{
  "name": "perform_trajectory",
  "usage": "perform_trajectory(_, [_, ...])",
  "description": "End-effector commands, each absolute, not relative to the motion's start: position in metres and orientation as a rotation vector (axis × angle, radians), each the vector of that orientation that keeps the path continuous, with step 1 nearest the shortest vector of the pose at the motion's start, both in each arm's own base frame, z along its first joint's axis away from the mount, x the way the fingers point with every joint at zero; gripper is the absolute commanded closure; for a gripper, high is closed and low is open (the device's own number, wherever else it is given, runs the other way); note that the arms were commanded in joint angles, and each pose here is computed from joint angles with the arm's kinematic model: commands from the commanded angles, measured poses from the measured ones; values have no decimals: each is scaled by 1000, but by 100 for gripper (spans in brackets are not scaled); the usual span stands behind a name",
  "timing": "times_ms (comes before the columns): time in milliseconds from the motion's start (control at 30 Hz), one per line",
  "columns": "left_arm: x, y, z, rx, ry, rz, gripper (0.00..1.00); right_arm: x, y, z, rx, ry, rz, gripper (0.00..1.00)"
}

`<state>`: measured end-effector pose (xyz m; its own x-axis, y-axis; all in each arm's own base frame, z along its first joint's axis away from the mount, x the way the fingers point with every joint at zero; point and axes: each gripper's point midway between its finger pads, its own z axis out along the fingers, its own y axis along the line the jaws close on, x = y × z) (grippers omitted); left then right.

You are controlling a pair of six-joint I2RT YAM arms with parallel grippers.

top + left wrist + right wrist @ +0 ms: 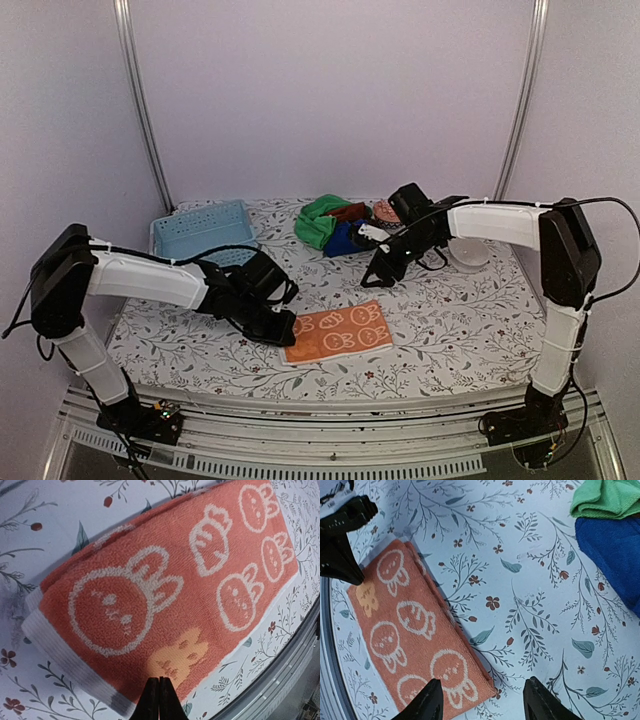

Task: Roll the towels
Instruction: Rotate the towel at the center of the board.

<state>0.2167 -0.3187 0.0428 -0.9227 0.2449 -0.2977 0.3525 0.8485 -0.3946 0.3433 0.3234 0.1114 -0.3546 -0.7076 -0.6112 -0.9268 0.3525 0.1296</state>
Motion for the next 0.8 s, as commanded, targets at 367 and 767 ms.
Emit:
perform_trajectory(367, [218,-298,-7,494,2887,-537,99,317,298,9,-1525,2441,609,76])
perform_trajectory(767, [334,-312,2,579,2720,-446,98,201,267,6,-1637,2625,802,82])
